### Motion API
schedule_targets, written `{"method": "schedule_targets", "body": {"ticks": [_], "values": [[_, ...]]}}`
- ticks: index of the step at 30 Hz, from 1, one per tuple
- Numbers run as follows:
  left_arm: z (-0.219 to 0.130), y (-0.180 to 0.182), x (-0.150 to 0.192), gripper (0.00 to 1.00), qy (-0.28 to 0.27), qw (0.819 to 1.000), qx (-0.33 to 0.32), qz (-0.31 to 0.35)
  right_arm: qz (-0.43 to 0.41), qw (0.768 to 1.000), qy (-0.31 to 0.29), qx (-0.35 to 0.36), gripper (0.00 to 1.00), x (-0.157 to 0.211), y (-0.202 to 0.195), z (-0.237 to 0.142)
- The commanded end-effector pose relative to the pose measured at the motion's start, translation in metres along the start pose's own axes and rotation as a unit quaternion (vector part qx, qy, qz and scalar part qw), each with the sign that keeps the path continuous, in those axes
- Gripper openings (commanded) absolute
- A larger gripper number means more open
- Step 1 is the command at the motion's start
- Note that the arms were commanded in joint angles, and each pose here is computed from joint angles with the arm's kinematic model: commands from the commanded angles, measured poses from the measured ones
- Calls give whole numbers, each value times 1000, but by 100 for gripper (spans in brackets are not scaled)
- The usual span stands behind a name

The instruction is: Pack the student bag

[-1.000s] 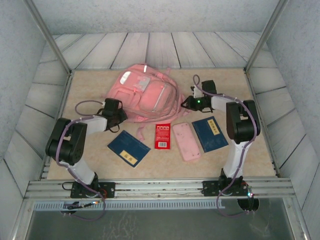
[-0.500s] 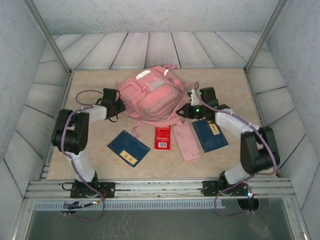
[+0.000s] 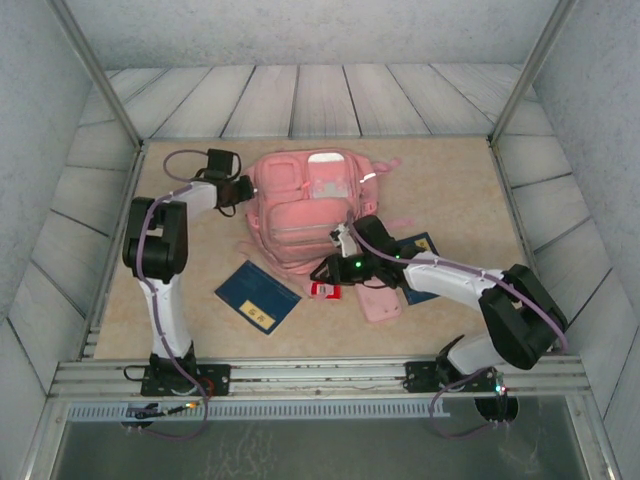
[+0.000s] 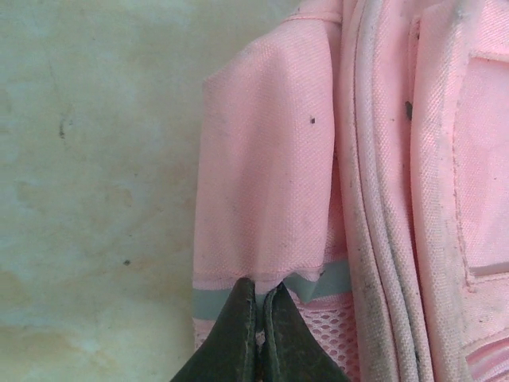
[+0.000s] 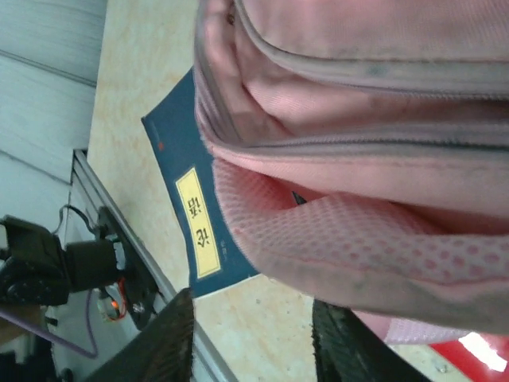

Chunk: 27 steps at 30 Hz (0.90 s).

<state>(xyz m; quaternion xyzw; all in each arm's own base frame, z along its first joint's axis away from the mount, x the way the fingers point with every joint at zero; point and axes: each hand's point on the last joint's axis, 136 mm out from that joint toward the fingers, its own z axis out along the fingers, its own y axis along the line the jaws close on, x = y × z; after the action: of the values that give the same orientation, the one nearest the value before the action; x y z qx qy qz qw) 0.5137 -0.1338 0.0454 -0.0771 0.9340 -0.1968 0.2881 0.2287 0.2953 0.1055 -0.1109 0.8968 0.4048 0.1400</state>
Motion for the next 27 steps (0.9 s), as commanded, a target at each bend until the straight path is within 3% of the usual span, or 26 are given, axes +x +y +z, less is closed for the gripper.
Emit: {"method": "schedule_targets", "body": {"ticks": [1, 4, 7, 10, 14, 20, 27], "values": [[-19, 6, -2, 17, 8, 1000, 0, -5, -50, 998, 5, 22, 58, -9, 12, -19], [-47, 5, 7, 33, 7, 1000, 0, -8, -85, 992, 8, 93, 70, -19, 2, -47], [-76, 3, 26, 48, 8, 1000, 8, -18, -81, 987, -11, 135, 74, -38, -18, -80], [-100, -5, 53, 56, 20, 999, 34, -34, -54, 982, -55, 170, 76, -72, -51, -111], [-122, -16, 99, 59, 36, 997, 48, -47, -39, 966, -105, 232, 79, -120, -95, -132], [-137, -43, 169, 61, 61, 994, 69, -57, 11, 956, -139, 257, 87, -188, -160, -123], [-136, -53, 217, 63, 73, 990, 90, -77, 42, 962, -79, 258, 84, -209, -219, -76]]}}
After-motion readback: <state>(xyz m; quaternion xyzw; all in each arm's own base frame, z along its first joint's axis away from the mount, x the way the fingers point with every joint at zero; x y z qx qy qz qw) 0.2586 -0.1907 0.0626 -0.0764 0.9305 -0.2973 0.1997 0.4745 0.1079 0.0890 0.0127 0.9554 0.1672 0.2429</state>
